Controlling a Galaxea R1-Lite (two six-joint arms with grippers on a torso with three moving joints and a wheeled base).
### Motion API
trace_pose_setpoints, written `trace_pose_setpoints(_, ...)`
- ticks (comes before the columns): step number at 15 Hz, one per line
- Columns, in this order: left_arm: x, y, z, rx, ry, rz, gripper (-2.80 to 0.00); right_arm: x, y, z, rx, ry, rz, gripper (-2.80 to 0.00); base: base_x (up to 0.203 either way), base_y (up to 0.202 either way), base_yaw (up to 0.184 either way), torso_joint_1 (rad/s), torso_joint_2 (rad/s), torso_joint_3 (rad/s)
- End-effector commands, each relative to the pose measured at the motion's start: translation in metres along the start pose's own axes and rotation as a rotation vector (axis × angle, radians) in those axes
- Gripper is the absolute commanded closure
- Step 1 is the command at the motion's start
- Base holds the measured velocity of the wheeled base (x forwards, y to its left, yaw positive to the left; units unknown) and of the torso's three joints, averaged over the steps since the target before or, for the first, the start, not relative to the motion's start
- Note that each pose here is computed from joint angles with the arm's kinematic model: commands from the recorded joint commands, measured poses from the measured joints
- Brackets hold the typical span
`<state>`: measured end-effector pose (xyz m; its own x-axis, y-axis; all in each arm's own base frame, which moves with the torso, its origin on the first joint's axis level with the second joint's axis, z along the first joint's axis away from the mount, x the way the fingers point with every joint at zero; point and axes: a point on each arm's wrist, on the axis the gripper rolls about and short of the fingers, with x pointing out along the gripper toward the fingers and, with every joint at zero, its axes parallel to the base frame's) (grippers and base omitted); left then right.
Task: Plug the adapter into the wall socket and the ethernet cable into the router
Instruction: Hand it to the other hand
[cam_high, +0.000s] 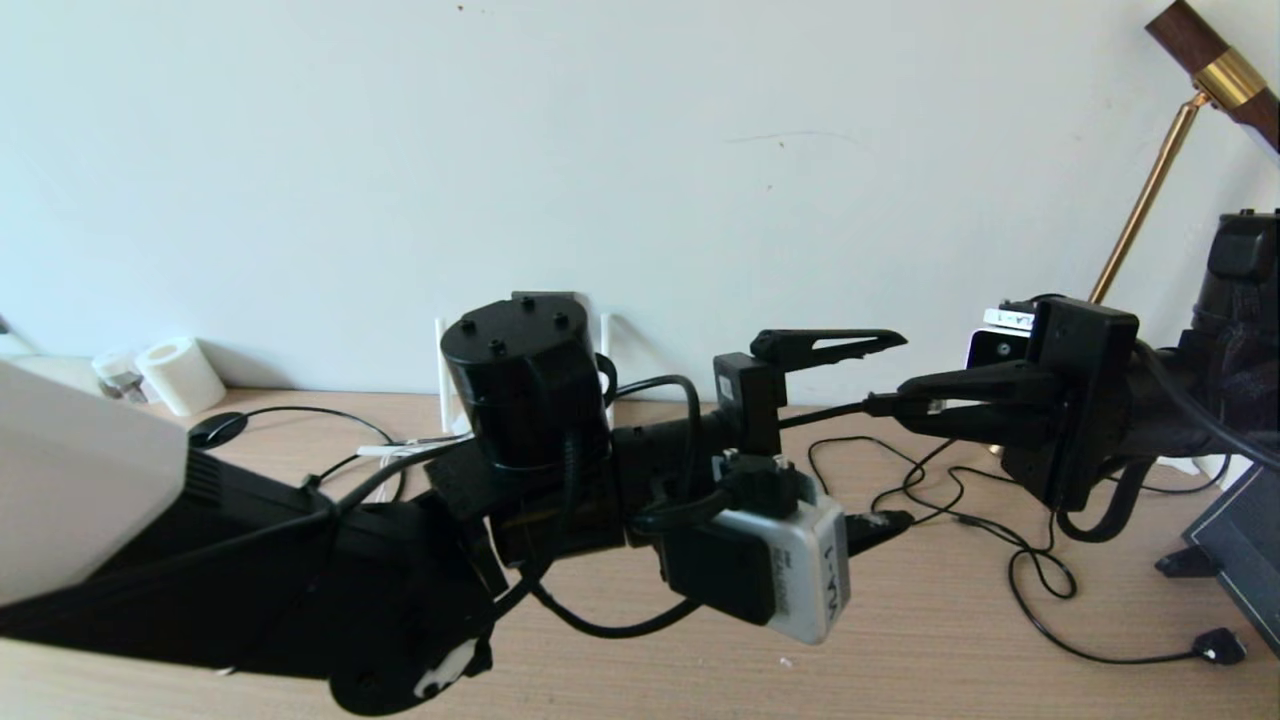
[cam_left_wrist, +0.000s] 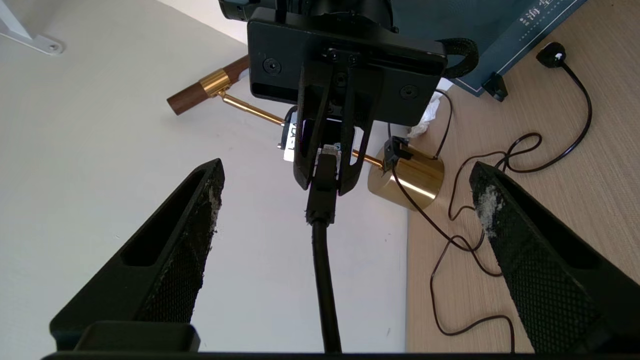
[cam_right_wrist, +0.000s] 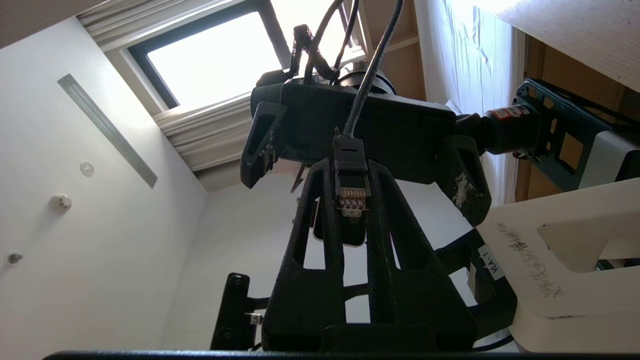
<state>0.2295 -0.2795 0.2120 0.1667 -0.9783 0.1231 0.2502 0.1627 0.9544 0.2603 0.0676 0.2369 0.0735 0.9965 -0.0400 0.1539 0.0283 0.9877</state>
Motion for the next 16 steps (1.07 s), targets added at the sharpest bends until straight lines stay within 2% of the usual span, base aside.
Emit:
trace_pose_setpoints(1, 0.0008, -0.0007, -0.0006, 0.008, -0.004, 0.001, -2.8, 0.0004, -0.0017, 0.0011, 0.005, 0.008, -0.001, 0.0, 0.0, 0.0, 0.0, 0.0, 0.0, 0.0)
trace_pose_setpoints(15, -0.0013, -0.0064, -0.0036, -0.004, 0.008, -0.016, -2.8, 0.0002, -0.0052, 0.0004, 0.005, 0.006, -0.004, 0.0, 0.0, 0.0, 0.0, 0.0, 0.0, 0.0)
trace_pose_setpoints(16, -0.0016, -0.0066, -0.0047, -0.006, 0.011, -0.016, 0.0, 0.0005, -0.0052, -0.0001, 0.005, 0.008, -0.004, 0.0, 0.0, 0.0, 0.0, 0.0, 0.0, 0.0)
